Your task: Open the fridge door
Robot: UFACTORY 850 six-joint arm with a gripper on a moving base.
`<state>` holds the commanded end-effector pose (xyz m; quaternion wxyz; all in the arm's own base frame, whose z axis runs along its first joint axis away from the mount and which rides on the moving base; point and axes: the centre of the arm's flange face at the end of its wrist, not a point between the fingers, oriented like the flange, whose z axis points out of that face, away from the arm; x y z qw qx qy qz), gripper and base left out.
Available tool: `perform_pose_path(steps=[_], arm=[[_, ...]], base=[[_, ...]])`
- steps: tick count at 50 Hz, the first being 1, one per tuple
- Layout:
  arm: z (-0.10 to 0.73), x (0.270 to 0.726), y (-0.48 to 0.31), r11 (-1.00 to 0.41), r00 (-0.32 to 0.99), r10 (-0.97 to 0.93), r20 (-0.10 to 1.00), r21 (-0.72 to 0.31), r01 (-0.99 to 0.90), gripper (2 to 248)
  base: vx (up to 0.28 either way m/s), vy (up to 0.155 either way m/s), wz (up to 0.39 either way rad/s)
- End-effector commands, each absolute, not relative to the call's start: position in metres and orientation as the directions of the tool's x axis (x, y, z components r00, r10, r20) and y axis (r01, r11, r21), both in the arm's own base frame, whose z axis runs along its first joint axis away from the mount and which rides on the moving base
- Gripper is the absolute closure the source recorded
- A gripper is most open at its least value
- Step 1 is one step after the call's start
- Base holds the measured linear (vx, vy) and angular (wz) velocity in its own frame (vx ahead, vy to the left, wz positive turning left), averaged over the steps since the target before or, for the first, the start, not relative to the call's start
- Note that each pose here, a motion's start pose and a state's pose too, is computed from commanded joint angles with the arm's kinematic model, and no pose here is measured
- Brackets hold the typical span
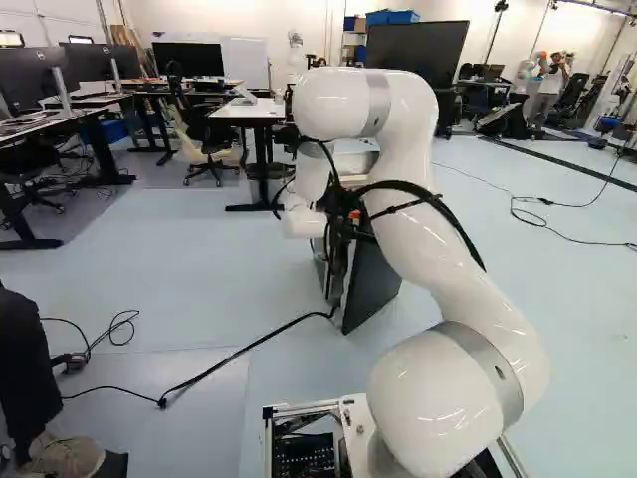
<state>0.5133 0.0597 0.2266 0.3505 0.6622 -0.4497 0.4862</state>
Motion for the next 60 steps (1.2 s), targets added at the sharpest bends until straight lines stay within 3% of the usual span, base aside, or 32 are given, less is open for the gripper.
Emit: perform_pose_path(steps=[60], arm=[[0.22, 0.39, 0.018, -0.143, 0.24, -0.265, 0.934, 0.208, -0.968, 3]], base=[[0.0, 0.0, 0.0]])
